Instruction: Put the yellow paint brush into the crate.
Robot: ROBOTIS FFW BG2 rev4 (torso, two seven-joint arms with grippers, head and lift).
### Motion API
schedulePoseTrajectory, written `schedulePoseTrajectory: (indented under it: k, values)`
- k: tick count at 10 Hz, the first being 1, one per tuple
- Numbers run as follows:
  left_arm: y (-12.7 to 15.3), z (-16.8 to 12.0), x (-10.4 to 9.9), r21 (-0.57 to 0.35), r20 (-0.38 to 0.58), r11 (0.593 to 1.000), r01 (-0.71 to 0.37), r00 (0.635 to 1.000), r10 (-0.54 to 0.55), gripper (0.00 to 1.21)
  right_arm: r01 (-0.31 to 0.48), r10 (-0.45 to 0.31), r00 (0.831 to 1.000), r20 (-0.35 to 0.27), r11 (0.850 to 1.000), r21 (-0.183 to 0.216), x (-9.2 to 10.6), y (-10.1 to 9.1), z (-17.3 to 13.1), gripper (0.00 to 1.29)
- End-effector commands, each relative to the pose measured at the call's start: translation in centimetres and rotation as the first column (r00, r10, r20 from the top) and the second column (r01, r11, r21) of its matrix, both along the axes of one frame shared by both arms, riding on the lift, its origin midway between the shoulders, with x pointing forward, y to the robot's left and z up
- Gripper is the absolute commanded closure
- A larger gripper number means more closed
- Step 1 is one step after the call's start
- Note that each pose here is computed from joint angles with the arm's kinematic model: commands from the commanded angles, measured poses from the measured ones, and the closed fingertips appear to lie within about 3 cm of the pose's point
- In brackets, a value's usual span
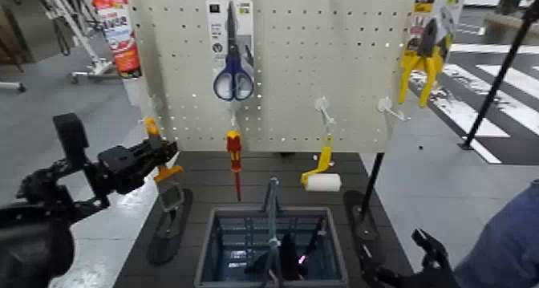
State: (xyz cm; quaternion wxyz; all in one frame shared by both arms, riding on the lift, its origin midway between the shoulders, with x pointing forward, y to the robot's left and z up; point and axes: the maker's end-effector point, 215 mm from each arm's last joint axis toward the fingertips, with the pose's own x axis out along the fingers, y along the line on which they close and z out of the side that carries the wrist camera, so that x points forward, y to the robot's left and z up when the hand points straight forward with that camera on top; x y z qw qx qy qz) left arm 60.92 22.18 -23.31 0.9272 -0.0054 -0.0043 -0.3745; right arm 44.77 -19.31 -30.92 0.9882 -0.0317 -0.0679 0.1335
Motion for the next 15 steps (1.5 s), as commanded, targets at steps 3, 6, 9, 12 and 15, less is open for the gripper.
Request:
schedulePoseTrajectory:
  k: [3,6,9,12,15]
  values:
    - [-0.2,2.1,-2.1,-0.018,0.021,1.000,-0.003,1.000,0.003,1.11,0.001,-0.001,1.000,-0.001,1.000,-0.002,-0.1,-0.1,0.0,0.15]
    - [-2.6,2.7,-2.7,-0.068,0.024,0.996,0.051,0.998,-0.050,1.11,0.001,-0.001,1.000,-0.001,1.000,-0.001,-0.2,-0.1,0.0,0.15]
    - [-6.4,2.8,-3.4,-0.145,0.020,0.980,0.138,0.990,-0.136,1.11,0.003,-0.003,1.000,-0.001,1.000,0.000,-0.1,0.0,0.0,0.15]
    - [-9.3,2.1,-3.9,-0.223,0.006,0.955,0.198,0.979,-0.202,1.11,0.002,-0.002,1.000,-0.003,1.000,0.002,0.0,0.0,-0.1,0.15]
    - [-12.4,0.2,-4.5,-0.284,-0.030,0.925,0.251,0.962,-0.270,1.11,0.003,-0.003,1.000,-0.003,1.000,0.003,0.0,0.0,-0.1,0.15]
